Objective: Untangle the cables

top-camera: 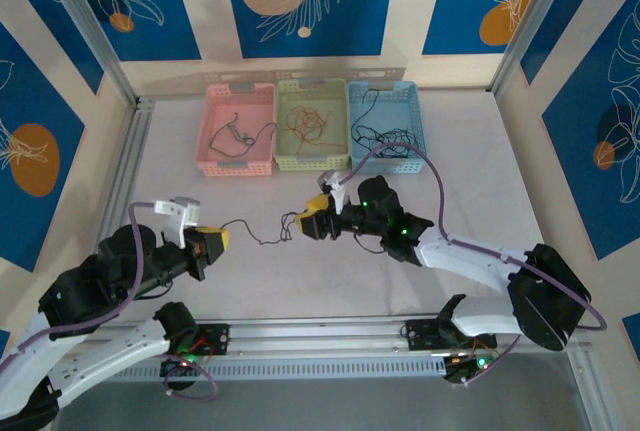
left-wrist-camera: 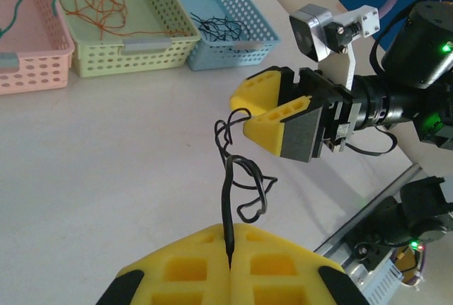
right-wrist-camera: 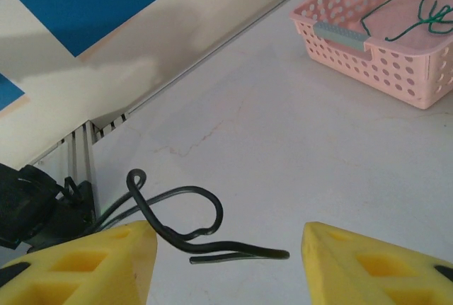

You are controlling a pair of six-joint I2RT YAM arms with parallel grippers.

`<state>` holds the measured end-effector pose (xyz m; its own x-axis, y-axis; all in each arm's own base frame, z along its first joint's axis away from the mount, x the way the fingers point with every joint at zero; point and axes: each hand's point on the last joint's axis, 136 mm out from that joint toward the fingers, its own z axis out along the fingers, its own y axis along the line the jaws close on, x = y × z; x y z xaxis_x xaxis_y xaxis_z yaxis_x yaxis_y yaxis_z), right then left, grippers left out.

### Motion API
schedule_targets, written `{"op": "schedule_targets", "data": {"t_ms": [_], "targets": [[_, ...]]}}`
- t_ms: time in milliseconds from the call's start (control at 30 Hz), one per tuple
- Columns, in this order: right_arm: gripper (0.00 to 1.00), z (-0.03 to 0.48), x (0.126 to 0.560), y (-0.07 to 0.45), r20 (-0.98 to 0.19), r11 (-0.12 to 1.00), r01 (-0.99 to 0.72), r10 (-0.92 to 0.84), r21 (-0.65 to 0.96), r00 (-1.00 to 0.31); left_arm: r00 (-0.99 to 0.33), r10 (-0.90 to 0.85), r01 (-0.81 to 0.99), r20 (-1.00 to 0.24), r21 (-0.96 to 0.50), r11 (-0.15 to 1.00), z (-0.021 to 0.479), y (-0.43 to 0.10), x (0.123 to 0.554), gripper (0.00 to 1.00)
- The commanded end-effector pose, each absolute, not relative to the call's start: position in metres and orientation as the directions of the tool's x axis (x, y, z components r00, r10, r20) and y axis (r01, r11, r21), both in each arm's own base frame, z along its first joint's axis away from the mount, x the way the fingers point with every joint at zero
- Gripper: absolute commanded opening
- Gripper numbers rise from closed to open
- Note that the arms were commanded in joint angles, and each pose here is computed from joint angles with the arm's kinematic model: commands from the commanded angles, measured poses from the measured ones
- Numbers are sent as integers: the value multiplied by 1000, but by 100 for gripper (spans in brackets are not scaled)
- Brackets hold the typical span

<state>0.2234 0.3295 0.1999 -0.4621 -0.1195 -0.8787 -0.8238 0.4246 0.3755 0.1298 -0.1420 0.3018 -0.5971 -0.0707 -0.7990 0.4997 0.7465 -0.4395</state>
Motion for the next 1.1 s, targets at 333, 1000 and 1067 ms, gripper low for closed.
{"op": "schedule_targets", "data": {"t_ms": [333,1000,1067], "targets": [[58,204,207,295,-965,423,-905,-247,-27,-87,-607,-17,567,-795,-447,692,319,-148,115,0],[48,208,187,297,-961,291,-944,-266,-159,80,-614,47,605,-788,-431,669,319,-156,109,0],[43,207,183,299,-961,267,-952,-266,-151,78,-615,47,605,-787,-433,668,318,-156,110,0]]}}
